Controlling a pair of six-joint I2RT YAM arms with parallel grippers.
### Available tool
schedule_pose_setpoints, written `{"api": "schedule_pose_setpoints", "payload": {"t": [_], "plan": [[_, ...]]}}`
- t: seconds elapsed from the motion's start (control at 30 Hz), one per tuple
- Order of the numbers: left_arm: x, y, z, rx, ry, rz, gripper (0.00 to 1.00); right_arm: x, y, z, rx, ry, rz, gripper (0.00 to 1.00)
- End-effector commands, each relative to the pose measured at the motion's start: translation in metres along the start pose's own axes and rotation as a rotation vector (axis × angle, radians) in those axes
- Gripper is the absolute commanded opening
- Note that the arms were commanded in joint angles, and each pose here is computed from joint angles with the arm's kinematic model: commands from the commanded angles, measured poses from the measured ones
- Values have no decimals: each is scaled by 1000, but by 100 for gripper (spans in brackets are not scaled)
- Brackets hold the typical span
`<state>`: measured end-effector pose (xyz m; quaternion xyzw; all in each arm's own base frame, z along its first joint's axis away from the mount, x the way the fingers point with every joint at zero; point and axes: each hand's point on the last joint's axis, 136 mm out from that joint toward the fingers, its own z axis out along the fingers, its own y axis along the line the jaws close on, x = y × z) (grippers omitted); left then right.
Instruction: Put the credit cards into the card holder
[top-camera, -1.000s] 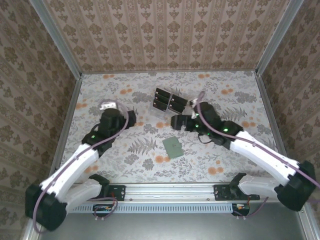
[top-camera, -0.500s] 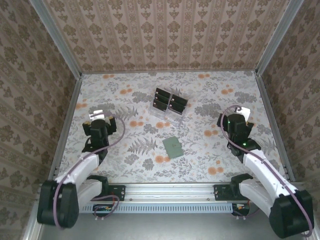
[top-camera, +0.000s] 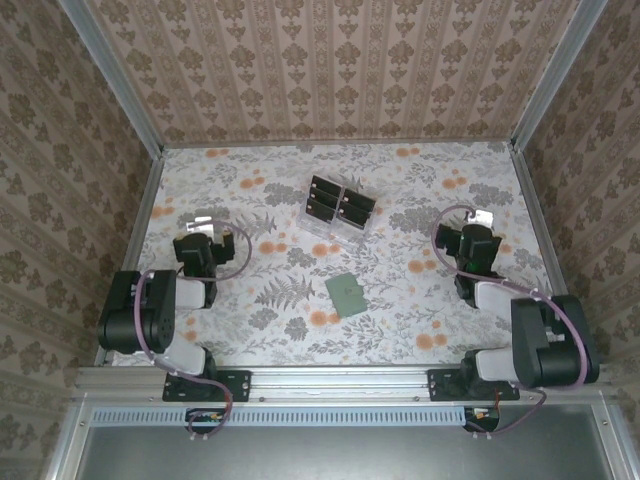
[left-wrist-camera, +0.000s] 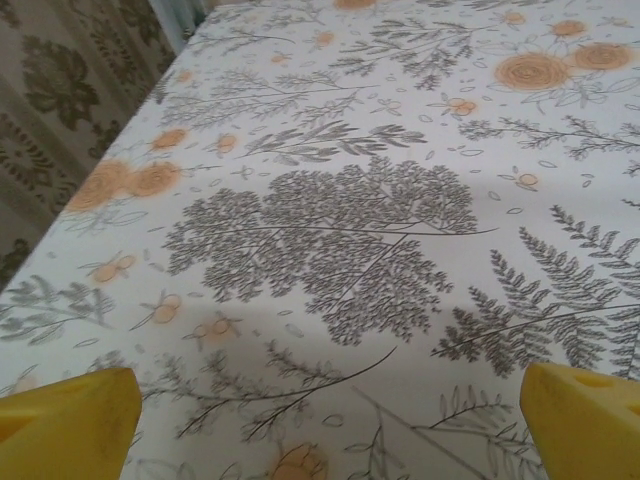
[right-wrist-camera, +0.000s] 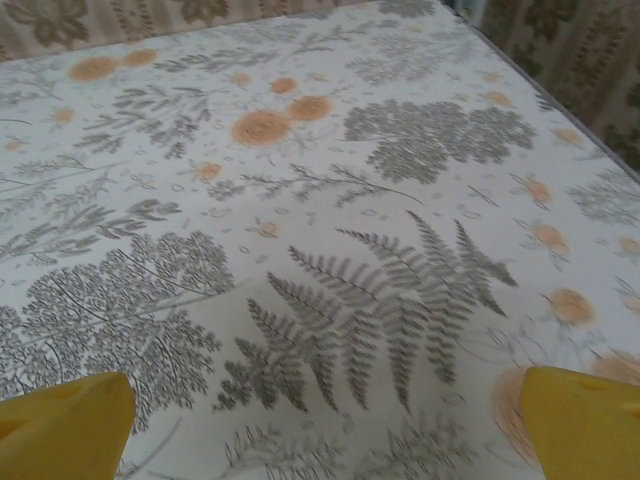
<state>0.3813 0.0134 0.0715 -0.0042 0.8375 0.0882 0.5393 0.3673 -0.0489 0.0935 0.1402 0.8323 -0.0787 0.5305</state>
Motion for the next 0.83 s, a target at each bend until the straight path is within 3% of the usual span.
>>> {"api": "schedule_pose_setpoints", "payload": {"t": [0.0,0.8], "plan": [[-29,-5,5,55,-78,-2,100,-14,37,13,-186,-90,-56,100],[-29,-6,5,59,-80,-4,100,-10,49,14,-223,-85,-105,100]]}}
